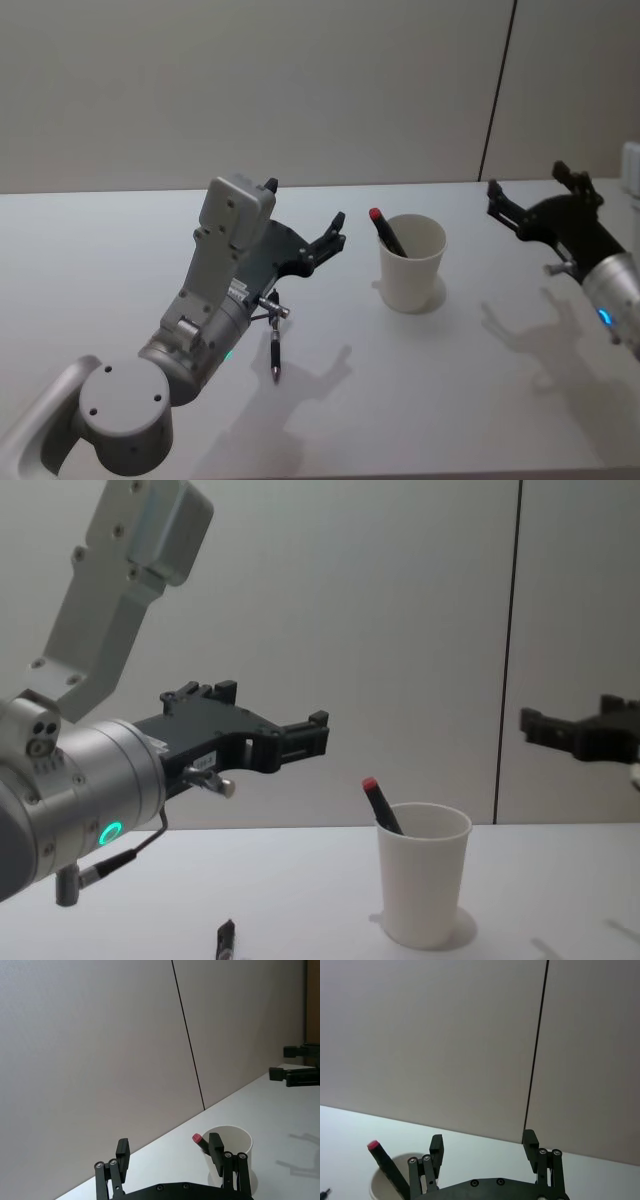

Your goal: Place the pen into the pen holder.

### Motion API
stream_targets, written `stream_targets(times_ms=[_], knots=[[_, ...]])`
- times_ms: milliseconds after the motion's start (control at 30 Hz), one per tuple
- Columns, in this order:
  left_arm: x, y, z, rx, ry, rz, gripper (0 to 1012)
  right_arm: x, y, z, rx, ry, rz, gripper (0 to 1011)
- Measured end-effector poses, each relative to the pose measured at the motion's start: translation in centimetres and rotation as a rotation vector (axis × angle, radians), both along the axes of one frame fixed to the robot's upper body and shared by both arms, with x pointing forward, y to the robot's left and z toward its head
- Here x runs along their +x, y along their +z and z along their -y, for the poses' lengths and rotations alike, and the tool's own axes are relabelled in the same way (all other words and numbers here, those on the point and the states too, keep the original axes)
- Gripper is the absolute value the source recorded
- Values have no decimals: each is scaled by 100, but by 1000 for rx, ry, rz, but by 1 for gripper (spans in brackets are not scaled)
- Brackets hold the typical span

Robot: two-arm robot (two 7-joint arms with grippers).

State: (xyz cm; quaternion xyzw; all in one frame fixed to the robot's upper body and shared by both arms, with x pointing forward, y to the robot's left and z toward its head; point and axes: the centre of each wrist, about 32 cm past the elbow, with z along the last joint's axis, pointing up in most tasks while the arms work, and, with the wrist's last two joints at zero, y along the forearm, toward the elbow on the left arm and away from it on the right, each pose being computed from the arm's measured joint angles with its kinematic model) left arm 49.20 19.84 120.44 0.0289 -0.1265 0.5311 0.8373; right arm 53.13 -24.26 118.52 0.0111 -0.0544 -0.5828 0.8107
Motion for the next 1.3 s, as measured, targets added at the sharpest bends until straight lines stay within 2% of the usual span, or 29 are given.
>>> stream_targets(times_ms=[267,600,933,1300], knots=[[0,0,0,0,0,0,1004,-173,-30,173,-40,-27,-39,1001],[0,0,0,0,0,0,1004,-306,-82,324,-81,-53,-77,1001],[0,0,0,0,0,0,1004,-375,-128,418,-112,-68,-100,1001],[1,1,1,5,0,-3,1004,-409,-151,460,-128,-74,-111,1001]])
